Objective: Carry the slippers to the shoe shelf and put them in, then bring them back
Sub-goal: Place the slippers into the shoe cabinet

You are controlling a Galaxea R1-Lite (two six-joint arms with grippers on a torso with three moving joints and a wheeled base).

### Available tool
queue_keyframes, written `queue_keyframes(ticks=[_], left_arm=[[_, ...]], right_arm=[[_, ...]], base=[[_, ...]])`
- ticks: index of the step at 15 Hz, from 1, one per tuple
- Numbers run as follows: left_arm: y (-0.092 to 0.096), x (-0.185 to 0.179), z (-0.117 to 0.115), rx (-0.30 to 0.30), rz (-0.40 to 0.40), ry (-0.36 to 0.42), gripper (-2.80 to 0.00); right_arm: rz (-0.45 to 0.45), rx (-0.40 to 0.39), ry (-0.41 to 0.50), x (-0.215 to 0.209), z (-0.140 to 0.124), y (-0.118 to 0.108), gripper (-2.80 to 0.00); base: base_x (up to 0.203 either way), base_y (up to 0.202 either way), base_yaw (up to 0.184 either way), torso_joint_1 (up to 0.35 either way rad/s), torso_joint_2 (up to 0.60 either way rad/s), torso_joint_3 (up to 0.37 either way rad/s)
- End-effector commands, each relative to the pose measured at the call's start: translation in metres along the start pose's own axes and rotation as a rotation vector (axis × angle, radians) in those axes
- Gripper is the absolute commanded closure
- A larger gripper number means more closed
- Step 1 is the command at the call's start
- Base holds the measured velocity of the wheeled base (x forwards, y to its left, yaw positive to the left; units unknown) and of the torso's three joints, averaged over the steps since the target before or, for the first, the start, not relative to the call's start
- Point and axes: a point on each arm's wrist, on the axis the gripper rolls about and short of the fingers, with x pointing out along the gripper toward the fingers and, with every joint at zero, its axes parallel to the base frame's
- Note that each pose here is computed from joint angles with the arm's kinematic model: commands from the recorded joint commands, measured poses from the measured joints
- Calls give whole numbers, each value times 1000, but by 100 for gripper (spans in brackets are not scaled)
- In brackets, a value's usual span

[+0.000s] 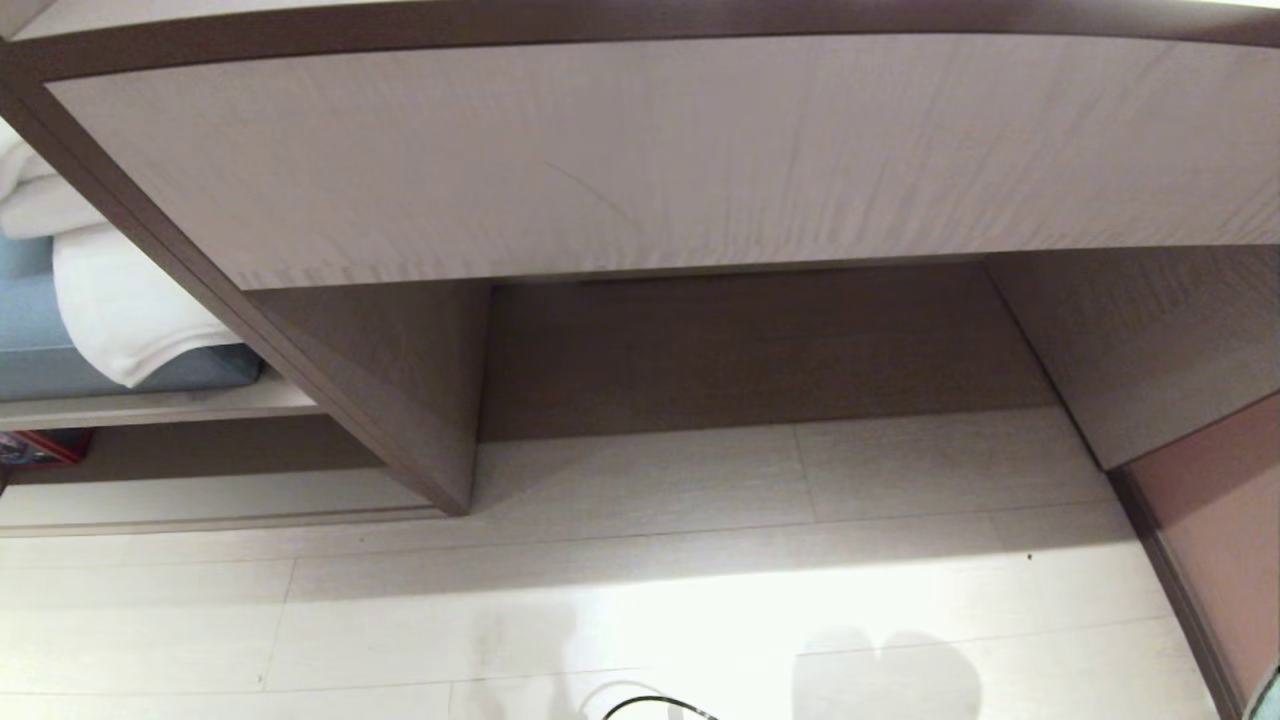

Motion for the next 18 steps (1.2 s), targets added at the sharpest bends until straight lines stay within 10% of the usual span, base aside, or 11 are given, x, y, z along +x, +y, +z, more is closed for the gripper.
queue_keyframes(ticks=[1,18], left_arm=[[0,0,0,0,2,-2,0],[0,0,0,0,0,-1,0]], right_arm=[[0,1,2,0,0,0,0],[-3,4,3,0,-1,0,0]], base=[[0,0,0,3,-2,201],[0,0,0,2,0,203]])
